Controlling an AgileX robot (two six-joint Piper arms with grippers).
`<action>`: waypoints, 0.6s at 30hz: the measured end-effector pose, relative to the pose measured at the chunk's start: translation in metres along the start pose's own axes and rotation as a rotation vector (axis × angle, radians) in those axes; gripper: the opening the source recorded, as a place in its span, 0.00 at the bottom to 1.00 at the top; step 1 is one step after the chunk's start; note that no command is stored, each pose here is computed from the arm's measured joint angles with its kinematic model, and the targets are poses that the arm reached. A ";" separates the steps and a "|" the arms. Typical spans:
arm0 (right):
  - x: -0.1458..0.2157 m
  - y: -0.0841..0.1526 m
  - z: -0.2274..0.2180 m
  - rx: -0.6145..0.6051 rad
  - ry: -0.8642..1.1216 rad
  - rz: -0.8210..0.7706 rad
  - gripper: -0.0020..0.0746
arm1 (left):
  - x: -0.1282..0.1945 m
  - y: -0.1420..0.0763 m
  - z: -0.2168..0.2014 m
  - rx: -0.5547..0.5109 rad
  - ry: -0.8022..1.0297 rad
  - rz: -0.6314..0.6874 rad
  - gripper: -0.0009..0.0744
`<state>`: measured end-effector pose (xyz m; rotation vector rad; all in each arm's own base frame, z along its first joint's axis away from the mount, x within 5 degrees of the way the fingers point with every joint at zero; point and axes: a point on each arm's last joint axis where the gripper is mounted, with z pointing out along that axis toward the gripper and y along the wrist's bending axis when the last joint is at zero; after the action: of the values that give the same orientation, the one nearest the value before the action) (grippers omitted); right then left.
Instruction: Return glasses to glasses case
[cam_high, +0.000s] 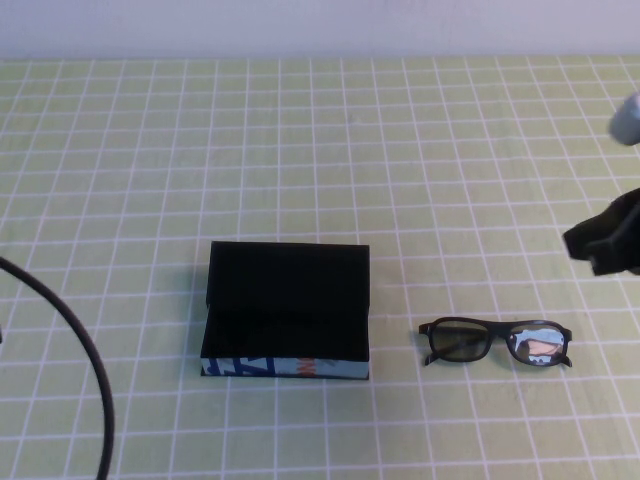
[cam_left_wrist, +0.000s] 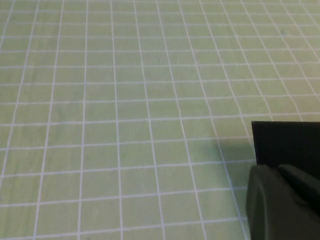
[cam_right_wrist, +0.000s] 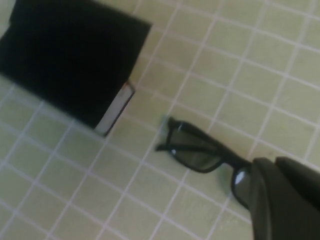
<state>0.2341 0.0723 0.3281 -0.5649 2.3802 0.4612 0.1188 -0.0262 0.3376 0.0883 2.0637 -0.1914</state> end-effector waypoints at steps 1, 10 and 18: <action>-0.003 0.005 0.006 -0.028 0.039 -0.056 0.00 | 0.000 0.000 0.002 0.001 0.010 -0.003 0.01; -0.019 0.036 0.073 -0.063 0.403 -0.476 0.18 | 0.002 0.000 0.008 -0.004 0.048 -0.004 0.01; -0.011 0.027 0.124 -0.031 0.535 -0.549 0.55 | 0.006 0.000 0.008 -0.013 0.094 -0.004 0.01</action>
<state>0.2906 0.1549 0.2491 -1.4522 2.5451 0.1019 0.1229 -0.0273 0.3287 0.0867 2.1584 -0.1790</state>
